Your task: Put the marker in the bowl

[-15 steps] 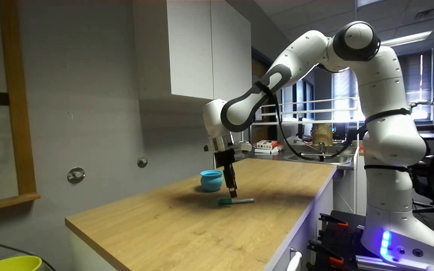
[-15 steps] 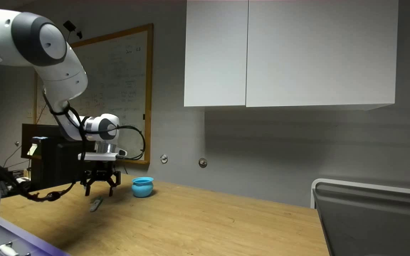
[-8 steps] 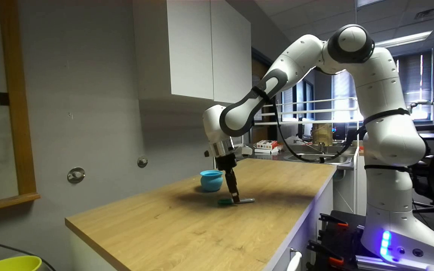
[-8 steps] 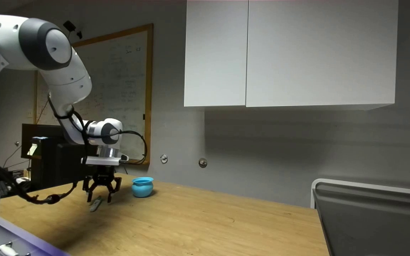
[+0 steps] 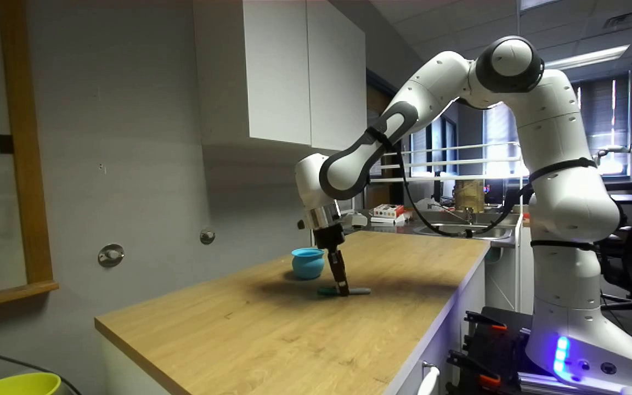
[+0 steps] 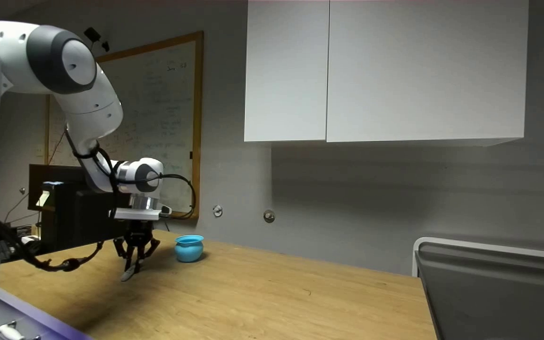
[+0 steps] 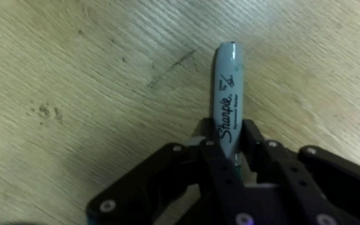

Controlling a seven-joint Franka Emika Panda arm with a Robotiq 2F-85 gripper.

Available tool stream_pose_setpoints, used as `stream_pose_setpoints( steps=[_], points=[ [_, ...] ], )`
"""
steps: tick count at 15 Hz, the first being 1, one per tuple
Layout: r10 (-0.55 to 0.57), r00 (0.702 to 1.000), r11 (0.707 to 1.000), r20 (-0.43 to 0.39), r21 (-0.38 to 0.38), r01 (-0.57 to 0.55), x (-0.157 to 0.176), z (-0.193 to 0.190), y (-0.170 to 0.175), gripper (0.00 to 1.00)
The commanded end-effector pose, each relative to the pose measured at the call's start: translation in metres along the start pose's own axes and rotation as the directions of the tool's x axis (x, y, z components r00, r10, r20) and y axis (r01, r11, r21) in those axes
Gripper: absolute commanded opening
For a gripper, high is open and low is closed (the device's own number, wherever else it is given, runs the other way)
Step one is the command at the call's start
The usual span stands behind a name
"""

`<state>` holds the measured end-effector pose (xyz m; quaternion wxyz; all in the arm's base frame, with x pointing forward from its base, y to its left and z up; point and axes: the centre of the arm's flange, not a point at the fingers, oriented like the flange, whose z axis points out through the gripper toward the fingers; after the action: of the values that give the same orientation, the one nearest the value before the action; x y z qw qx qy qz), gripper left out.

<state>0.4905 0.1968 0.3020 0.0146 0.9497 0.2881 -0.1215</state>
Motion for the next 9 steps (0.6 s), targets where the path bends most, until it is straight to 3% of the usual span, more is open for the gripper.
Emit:
stream_pose_setpoints(
  steps=[1,5,9],
  points=[
    [-0.007,1.000,1.000,-0.010,0.002,0.007,0.000,-0.002,0.005,0.08],
    [0.044,0.997,0.998,-0.071,-0.042,-0.047,-0.008,-0.021,0.000,0.08],
    [0.105,0.969,0.989,-0.223,-0.082,-0.126,-0.018,-0.059,-0.008,0.08]
  ],
)
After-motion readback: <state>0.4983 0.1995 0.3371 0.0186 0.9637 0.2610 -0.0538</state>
